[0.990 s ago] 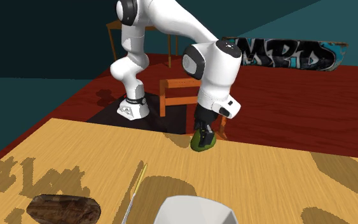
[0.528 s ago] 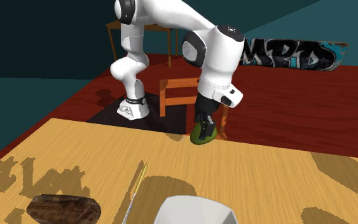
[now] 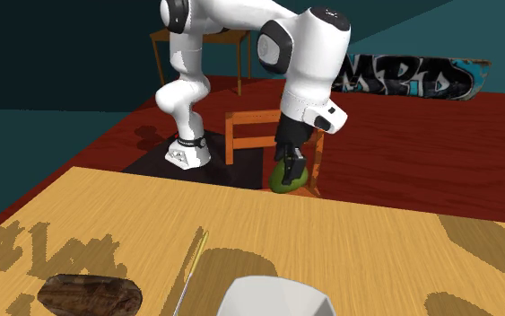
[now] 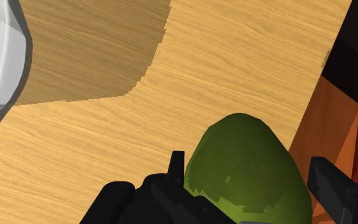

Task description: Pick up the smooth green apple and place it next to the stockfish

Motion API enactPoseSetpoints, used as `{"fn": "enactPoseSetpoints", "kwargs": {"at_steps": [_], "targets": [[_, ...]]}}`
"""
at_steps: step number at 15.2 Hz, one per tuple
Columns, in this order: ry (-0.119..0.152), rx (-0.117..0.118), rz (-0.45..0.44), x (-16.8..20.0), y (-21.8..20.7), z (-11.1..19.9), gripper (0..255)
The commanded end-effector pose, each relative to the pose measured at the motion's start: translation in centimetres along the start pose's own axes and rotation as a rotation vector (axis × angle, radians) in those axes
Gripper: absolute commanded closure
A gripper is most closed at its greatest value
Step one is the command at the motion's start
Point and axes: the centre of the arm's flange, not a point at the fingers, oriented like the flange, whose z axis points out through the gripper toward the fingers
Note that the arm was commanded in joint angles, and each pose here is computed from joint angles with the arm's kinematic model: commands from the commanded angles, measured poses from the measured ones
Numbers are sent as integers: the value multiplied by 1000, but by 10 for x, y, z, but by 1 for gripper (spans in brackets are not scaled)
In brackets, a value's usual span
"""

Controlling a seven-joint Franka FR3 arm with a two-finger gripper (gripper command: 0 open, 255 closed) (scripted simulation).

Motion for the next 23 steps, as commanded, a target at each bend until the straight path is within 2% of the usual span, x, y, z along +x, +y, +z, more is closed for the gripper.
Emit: {"fn": "enactPoseSetpoints", "kwargs": {"at_steps": [1, 8, 23], "targets": [[0, 0, 0, -1, 0, -11, 255], [0, 0, 0, -6, -3, -46, 255], [0, 0, 0, -202, -2, -20, 255]]}}
